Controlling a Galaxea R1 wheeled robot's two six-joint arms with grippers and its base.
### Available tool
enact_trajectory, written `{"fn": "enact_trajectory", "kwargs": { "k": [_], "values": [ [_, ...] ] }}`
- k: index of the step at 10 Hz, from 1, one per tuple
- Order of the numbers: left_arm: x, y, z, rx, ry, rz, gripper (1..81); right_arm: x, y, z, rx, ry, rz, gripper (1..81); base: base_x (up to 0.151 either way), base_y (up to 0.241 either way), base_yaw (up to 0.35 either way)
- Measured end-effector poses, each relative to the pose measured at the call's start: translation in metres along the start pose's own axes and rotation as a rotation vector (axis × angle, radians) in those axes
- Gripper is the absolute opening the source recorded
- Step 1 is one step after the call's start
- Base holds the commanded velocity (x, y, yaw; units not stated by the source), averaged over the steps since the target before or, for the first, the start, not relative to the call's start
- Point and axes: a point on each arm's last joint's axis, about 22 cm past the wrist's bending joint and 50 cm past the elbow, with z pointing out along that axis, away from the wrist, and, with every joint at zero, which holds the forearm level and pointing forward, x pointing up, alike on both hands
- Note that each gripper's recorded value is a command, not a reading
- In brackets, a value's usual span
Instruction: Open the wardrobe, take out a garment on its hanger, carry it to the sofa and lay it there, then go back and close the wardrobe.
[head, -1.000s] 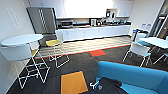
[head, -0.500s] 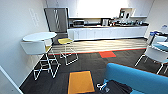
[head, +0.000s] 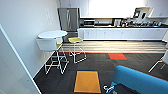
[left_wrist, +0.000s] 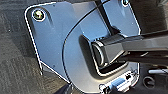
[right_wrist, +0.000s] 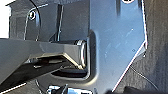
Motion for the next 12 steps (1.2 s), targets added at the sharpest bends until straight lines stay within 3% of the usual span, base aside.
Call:
{"fn": "enact_trajectory", "kwargs": {
  "k": [4,9,12],
  "values": [
    [0.003,-0.008,0.002,0.047,-0.002,-0.008,81.1,0.005,-0.002,0.001,0.004,0.009,-0.002,81.1,0.000,0.000,0.302],
    [0.005,0.013,0.011,0.024,0.001,-0.012,81.1,0.019,-0.010,0.003,0.019,0.021,-0.010,81.1,0.000,0.000,0.304],
    [0.003,0.006,0.008,0.032,-0.003,-0.013,81.1,0.020,-0.019,0.005,0.030,0.021,-0.009,81.1,0.000,0.000,0.305]
  ]
}}
